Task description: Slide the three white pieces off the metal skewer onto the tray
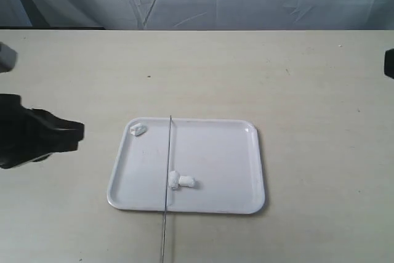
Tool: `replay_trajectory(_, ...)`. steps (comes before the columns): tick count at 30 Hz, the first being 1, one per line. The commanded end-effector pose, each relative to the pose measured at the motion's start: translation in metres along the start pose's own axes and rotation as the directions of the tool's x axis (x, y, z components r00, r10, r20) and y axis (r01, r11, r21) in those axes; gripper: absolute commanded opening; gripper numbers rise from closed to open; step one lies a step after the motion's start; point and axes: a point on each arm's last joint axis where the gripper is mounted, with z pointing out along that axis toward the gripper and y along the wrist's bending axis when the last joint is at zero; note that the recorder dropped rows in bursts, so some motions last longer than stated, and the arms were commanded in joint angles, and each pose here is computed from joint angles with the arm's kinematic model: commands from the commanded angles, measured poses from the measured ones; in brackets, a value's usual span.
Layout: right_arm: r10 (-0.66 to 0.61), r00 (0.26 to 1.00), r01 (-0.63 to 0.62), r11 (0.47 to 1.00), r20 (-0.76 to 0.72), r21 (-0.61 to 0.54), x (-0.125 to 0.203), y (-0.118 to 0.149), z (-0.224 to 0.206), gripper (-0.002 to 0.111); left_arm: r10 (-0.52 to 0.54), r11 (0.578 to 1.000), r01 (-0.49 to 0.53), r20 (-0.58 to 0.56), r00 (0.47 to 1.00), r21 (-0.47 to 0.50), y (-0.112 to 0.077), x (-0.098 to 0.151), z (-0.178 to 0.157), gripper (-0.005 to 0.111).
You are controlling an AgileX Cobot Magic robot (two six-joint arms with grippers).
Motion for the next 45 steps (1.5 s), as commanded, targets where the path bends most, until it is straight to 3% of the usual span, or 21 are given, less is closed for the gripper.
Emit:
replay_trajectory(1, 0.068, 0.996, -0.068, 0.998, 0.060, 0.004, 0.016, -0.003, 0.019, 0.000, 0.050, 0.985, -0.024, 0.147, 0.988, -0.171, 0.009, 0.005, -0.052, 0.000)
replay_trajectory(3, 0.092, 0.989, -0.098, 0.994, 0.116, 0.045, 0.025, -0.009, 0.027, -0.001, 0.060, 0.973, -0.003, 0.242, 0.968, -0.230, 0.013, 0.013, -0.082, 0.000)
replay_trajectory(7, 0.032, 0.977, -0.072, 0.981, 0.211, 0.180, 0.042, -0.024, 0.035, -0.001, 0.178, 0.938, -0.058, 0.332, 0.926, -0.341, 0.021, 0.030, -0.120, 0.000)
replay_trajectory(13, 0.059, 0.965, -0.175, 0.869, 0.254, 0.462, 0.059, -0.053, 0.026, -0.001, 0.258, 0.877, -0.060, 0.361, 0.896, -0.478, 0.032, 0.032, -0.135, 0.000)
replay_trajectory(15, 0.073, 0.948, -0.227, 0.838, 0.310, 0.497, 0.059, -0.058, 0.021, -0.001, 0.238, 0.864, -0.020, 0.374, 0.896, -0.502, 0.035, 0.032, -0.137, 0.000)
replay_trajectory(17, 0.041, 0.926, -0.243, 0.826, 0.376, 0.508, 0.059, -0.061, 0.015, -0.001, 0.191, 0.852, 0.058, 0.412, 0.891, -0.520, 0.039, 0.031, -0.140, 0.000)
replay_trajectory(19, 0.023, 0.906, -0.249, 0.836, 0.423, 0.489, 0.060, -0.061, 0.011, -0.001, 0.226, 0.833, 0.046, 0.414, 0.882, -0.552, 0.041, 0.030, -0.142, 0.000)
replay_trajectory(23, 0.023, 0.904, -0.248, 0.841, 0.426, 0.481, 0.063, -0.061, 0.010, -0.001, 0.414, 0.840, -0.147, 0.441, 0.796, -0.523, 0.030, 0.023, -0.133, 0.000)
replay_trajectory(25, 0.025, 0.905, -0.242, 0.851, 0.426, 0.466, 0.063, -0.059, 0.011, -0.001, 0.428, 0.859, -0.178, 0.481, 0.765, -0.481, 0.025, 0.021, -0.130, 0.000)
replay_trajectory(34, 0.063, 0.903, -0.243, 0.891, 0.426, 0.383, 0.063, -0.052, 0.015, -0.001, 0.418, 0.856, -0.170, 0.462, 0.782, -0.487, 0.027, 0.023, -0.129, 0.000)
replay_trajectory(45, 0.059, 0.903, -0.239, 0.892, 0.426, 0.383, 0.062, -0.052, 0.016, -0.001, 0.414, 0.859, -0.168, 0.464, 0.783, -0.485, 0.027, 0.023, -0.129, 0.000)
